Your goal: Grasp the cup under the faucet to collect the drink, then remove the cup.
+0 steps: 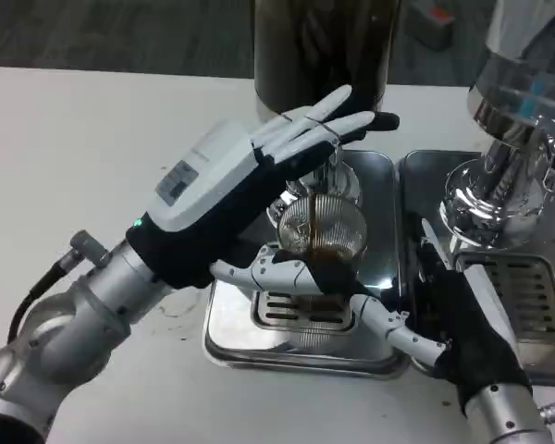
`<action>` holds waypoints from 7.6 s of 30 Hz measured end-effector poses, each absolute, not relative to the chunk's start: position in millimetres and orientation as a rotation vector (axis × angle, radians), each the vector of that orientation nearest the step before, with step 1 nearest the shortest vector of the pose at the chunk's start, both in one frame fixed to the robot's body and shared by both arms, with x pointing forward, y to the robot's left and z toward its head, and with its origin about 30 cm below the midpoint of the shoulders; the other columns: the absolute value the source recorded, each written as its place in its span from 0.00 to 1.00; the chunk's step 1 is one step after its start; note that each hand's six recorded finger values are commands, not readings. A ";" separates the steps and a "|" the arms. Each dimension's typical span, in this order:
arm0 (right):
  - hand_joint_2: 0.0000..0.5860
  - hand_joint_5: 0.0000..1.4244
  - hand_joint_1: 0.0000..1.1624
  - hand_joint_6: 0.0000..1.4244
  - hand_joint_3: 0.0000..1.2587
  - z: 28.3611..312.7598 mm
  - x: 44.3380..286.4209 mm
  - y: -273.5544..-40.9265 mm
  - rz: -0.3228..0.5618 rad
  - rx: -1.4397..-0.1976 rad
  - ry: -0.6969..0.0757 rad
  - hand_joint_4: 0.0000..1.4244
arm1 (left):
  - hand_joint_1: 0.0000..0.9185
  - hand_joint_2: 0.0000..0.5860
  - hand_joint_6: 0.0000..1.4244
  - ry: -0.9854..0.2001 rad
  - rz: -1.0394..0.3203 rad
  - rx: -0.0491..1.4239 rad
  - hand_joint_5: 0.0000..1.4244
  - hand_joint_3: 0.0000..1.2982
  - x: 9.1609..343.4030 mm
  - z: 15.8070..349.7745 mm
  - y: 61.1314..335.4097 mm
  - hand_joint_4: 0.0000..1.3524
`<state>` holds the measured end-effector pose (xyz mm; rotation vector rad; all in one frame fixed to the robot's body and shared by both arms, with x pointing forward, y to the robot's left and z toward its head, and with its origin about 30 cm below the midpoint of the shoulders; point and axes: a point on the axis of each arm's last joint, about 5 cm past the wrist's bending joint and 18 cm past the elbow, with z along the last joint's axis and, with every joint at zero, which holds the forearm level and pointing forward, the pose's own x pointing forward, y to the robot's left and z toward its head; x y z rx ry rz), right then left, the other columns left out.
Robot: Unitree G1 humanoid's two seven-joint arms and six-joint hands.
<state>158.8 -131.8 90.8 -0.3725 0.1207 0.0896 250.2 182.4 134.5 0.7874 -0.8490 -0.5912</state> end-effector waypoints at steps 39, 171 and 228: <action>0.39 0.00 0.64 0.00 0.00 79.5 185.3 -110.8 0.192 -0.399 0.037 0.00 | 0.00 0.24 0.08 -0.872 -0.552 0.851 0.17 0.09 248.5 138.0 184.9 0.01; 0.37 0.42 0.88 0.57 0.34 74.6 196.2 -89.3 0.067 -0.228 -0.030 0.38 | 0.00 0.28 0.01 -0.243 -0.120 1.037 0.11 0.11 163.7 54.0 256.1 0.01; 0.37 0.48 0.84 0.68 0.36 112.1 140.9 -110.5 0.232 -0.170 -0.158 0.40 | 0.00 0.27 0.00 -0.207 -0.249 1.124 0.00 0.00 123.6 68.0 271.6 0.00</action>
